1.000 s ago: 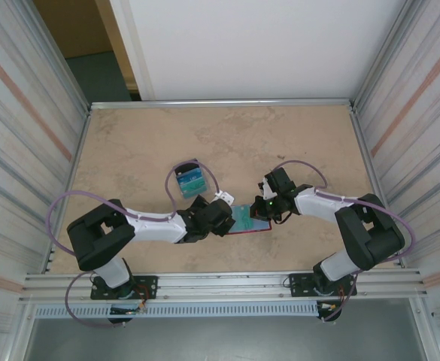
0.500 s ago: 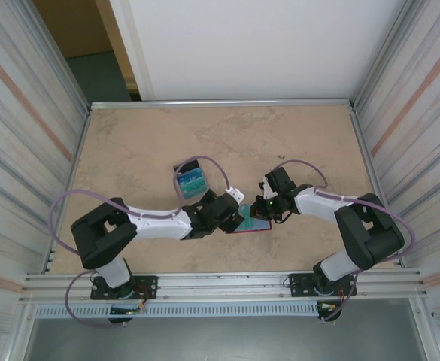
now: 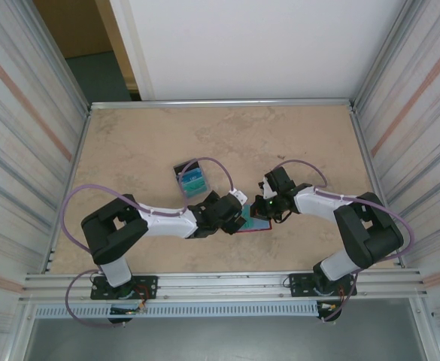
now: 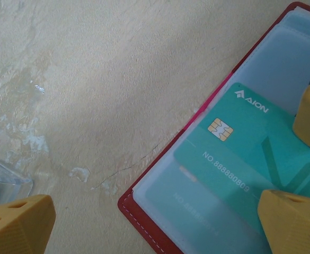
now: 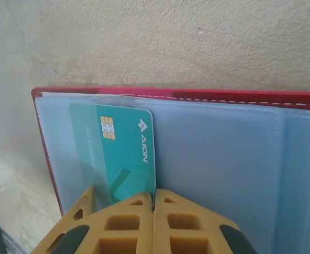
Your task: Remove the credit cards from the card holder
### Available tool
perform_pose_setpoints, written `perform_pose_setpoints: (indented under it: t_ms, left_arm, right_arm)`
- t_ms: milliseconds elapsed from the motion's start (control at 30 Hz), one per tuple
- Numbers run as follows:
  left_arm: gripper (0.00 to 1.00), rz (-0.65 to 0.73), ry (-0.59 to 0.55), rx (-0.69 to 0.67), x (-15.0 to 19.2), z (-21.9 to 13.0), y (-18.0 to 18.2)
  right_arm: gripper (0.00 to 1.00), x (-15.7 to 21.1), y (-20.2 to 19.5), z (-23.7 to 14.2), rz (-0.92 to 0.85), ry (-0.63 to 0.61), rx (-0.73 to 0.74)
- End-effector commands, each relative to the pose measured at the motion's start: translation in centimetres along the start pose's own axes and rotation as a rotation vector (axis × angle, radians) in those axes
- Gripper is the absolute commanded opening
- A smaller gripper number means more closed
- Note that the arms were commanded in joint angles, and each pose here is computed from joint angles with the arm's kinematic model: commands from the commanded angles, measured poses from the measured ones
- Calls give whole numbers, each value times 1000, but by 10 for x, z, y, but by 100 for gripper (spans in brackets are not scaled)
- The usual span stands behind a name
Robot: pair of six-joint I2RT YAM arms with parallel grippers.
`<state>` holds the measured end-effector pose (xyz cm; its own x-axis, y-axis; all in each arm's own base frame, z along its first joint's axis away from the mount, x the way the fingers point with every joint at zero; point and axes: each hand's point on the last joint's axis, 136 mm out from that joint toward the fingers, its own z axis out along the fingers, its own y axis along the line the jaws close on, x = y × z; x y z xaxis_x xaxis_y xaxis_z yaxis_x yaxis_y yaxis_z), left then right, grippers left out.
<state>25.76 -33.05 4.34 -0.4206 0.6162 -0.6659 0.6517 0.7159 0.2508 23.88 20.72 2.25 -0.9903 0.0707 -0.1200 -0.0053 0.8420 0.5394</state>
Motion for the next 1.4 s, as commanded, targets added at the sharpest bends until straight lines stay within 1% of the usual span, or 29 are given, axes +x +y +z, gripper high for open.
perform_pose_setpoints:
  t_ms: [0,600,767,1000,1133,1367]
  left_arm:
    - [99,1,21,-6,5,3,3]
    - [99,4,29,-23,9,2,7]
    - [99,3,27,-22,9,1,7]
    - [99,1,29,-17,9,4,5]
    - [99,-1,34,-17,10,4,5]
    - [99,-3,42,-15,14,5,5]
  right_arm:
    - [5,1,-16,-1,30,7,65]
    - [5,0,-22,-12,20,-2,98]
    - [5,-2,-20,-15,18,-5,87]
    - [9,-3,-2,-14,29,-6,-9]
    - [12,-4,9,-17,31,-18,-72]
    - [16,-1,18,-22,20,-38,-135]
